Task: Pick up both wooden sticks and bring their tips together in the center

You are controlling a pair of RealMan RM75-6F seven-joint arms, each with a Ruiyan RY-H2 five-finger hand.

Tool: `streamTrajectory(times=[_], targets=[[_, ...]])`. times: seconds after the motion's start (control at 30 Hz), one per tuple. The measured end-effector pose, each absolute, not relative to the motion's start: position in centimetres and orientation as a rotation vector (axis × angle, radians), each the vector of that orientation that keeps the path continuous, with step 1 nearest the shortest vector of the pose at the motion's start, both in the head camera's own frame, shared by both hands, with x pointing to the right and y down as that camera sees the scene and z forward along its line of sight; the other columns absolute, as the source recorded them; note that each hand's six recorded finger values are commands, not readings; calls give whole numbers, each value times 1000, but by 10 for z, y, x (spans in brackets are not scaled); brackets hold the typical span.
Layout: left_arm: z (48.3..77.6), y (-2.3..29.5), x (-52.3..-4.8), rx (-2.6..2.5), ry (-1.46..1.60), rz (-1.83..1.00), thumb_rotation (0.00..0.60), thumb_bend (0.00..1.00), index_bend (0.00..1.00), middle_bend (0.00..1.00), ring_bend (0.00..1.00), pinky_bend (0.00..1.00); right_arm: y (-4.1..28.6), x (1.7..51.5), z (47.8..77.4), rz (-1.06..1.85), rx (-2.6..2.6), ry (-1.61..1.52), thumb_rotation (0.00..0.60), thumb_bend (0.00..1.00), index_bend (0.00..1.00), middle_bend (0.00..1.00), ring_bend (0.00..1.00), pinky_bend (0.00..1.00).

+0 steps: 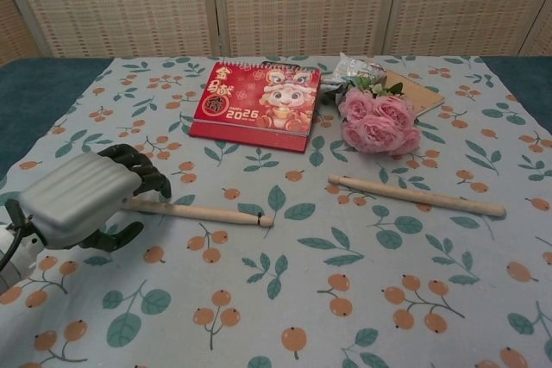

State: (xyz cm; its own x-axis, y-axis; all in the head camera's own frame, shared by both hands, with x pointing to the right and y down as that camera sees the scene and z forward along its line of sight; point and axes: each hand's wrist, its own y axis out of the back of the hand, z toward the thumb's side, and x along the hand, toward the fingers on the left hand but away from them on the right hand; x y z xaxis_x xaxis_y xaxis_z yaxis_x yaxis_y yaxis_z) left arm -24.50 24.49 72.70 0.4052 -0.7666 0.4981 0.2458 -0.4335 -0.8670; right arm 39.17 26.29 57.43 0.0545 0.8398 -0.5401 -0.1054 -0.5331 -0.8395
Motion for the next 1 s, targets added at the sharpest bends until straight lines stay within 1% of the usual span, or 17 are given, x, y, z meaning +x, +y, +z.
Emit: streamTrajectory(times=[0.07,0.2,0.37,0.5,0.6,0.8,0.9,1.0], targets=[[728,244,-245,-1624,459,-1239,600,417,311,344,189,136,263,392,574,1584,-1577,-756,600,263,0,0,0,0],[733,242,-245,-1605,444,-1250,600,417,352,422,230,136,263,392,574,1584,-1577,-755,600,262,0,0,0,0],[740,238,-248,-1587,433,-1261,600,414,361,423,236,135,263,392,574,1586,-1583,-757,600,262,0,0,0,0],[743,238,-249,-1571,413,-1266,600,416,405,436,236,133,263,392,573,1585,-1587,-756,600,262,0,0,0,0],[745,238,-250,-1556,396,-1270,600,416,443,468,247,131,263,392,573,1583,-1587,-758,600,262,0,0,0,0],[749,239,-252,-1542,382,-1276,600,419,535,556,299,131,264,392,573,1586,-1586,-754,600,263,0,0,0,0],[750,238,-253,-1528,377,-1280,600,434,607,634,341,131,264,392,573,1586,-1583,-755,600,262,0,0,0,0],[748,237,-253,-1530,401,-1271,600,468,714,737,398,131,264,392,574,1586,-1580,-757,600,262,0,0,0,0]])
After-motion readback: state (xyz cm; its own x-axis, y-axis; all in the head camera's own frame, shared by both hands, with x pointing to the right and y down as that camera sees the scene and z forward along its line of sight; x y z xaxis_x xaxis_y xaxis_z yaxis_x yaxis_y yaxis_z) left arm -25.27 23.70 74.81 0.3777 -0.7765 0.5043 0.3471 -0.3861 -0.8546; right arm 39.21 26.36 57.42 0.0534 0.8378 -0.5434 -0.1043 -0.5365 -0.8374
